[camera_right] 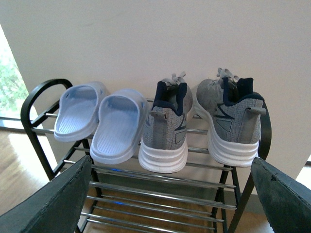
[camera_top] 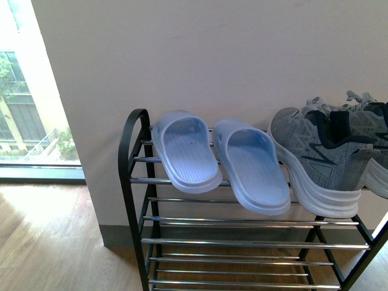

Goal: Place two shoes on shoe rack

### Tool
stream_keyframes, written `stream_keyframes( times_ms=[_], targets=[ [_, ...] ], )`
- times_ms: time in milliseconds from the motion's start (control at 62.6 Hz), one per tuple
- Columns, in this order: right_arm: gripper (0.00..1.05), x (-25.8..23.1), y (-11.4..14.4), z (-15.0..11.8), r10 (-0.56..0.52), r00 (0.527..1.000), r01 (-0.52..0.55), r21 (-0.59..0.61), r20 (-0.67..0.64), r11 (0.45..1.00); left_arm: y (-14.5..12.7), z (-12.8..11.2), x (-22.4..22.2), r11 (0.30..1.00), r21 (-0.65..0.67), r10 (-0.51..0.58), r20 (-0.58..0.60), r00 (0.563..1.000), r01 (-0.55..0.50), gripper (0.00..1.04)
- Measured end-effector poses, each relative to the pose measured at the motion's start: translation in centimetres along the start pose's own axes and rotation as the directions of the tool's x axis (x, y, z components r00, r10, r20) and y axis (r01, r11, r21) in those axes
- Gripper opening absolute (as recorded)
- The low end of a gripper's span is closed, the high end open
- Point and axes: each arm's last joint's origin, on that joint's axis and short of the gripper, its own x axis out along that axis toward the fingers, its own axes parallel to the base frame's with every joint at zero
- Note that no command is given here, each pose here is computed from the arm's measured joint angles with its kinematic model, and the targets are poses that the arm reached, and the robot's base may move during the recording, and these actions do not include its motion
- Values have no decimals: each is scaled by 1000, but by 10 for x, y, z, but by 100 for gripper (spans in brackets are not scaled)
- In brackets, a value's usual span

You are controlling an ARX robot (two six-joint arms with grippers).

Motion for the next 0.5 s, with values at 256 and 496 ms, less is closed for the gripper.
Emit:
stream_keyframes(
  times_ms=[256, 496],
  targets=[
    [95, 0, 0, 0, 0, 1000, 0, 0, 0, 1000, 0, 1, -7, 1000, 0, 0, 2, 1000, 0, 1],
    [95, 0, 0, 0, 1, 1000, -1, 0, 0, 1000, 0, 1, -12, 1000, 0, 0, 3, 1000, 0, 1]
  ],
)
